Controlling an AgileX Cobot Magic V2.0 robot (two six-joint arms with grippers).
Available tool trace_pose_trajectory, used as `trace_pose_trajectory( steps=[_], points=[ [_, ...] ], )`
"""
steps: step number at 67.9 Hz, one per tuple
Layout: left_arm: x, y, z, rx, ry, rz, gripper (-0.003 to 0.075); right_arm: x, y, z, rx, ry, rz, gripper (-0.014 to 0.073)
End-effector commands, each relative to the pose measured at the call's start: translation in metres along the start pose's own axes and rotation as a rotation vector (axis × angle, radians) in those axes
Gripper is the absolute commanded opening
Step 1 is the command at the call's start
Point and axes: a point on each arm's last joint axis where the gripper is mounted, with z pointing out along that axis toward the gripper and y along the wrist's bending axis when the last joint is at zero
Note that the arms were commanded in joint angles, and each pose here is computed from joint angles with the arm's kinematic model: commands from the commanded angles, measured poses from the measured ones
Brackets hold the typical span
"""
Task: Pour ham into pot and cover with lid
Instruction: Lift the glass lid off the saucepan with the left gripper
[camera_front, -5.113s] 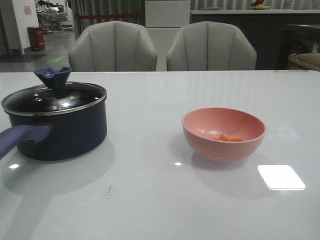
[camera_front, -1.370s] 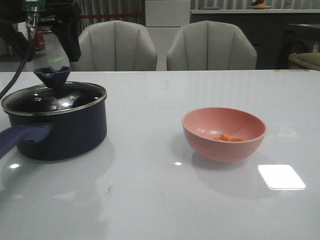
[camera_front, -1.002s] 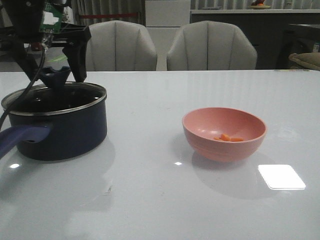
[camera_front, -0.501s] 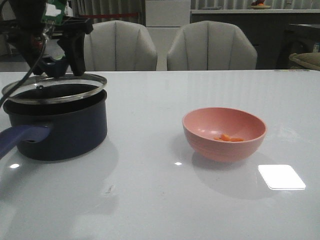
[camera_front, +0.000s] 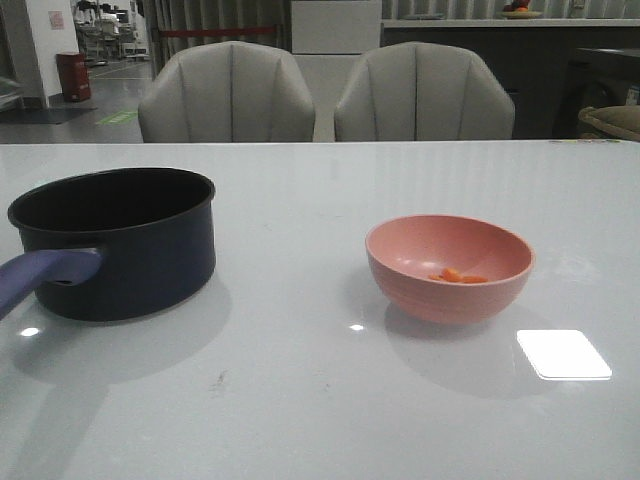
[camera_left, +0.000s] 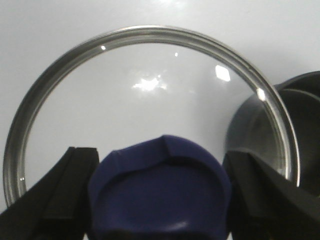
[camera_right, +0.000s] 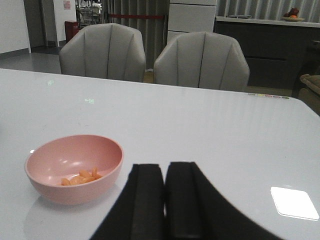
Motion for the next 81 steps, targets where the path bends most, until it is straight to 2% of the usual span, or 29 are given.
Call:
trace_pose_trajectory(
  steps=[1,8,14,32,45,58,65,71,72,73,74,81],
  points=[
    [0.005,0.024,-0.020,0.035,-0.071,-0.052,0.0279,-0.011,0.000,-0.002,0.005,-0.115,-0.010,0.0161],
    [0.013,0.046,0.002,0.010,-0.056,-0.096,0.0279,-0.011,0.000,-0.002,0.005,-0.115,-0.010,0.0161],
    [0.024,0.053,0.024,0.001,-0.029,-0.111,0.0279,-0.011,0.000,-0.002,0.005,-0.115,-0.010,0.0161],
    [0.050,0.055,0.080,-0.009,-0.057,-0.123,0.0279,-0.011,0.000,-0.002,0.005,-0.115,-0.010,0.0161],
    [0.058,0.056,0.099,-0.013,-0.079,-0.126,0.0280,-0.011,0.000,-0.002,0.005,-0.115,-0.010,0.0161],
    [0.061,0.054,0.119,-0.010,-0.028,-0.121,0.0286,-0.011,0.000,-0.002,0.005,-0.115,-0.010,0.0161],
    [0.061,0.047,0.126,-0.007,-0.011,-0.098,0.0346,-0.011,0.000,-0.002,0.005,-0.115,-0.010,0.0161],
    [0.061,0.041,0.129,-0.013,-0.013,-0.065,0.0440,-0.011,0.000,-0.002,0.005,-0.115,-0.010,0.0161],
    [0.061,0.040,0.129,-0.013,-0.014,-0.058,0.0475,-0.011,0.000,-0.002,0.005,-0.115,-0.010,0.0161],
    [0.061,0.040,0.129,-0.013,-0.014,-0.058,0.0475,-0.011,0.000,-0.002,0.005,-0.115,-0.010,0.0161],
    [0.061,0.038,0.130,-0.015,-0.015,-0.049,0.0510,-0.011,0.000,-0.002,0.005,-0.115,-0.010,0.0161],
    [0.058,0.034,0.128,-0.022,-0.018,-0.019,0.0600,-0.011,0.000,-0.002,0.005,-0.115,-0.010,0.0161]
  ],
)
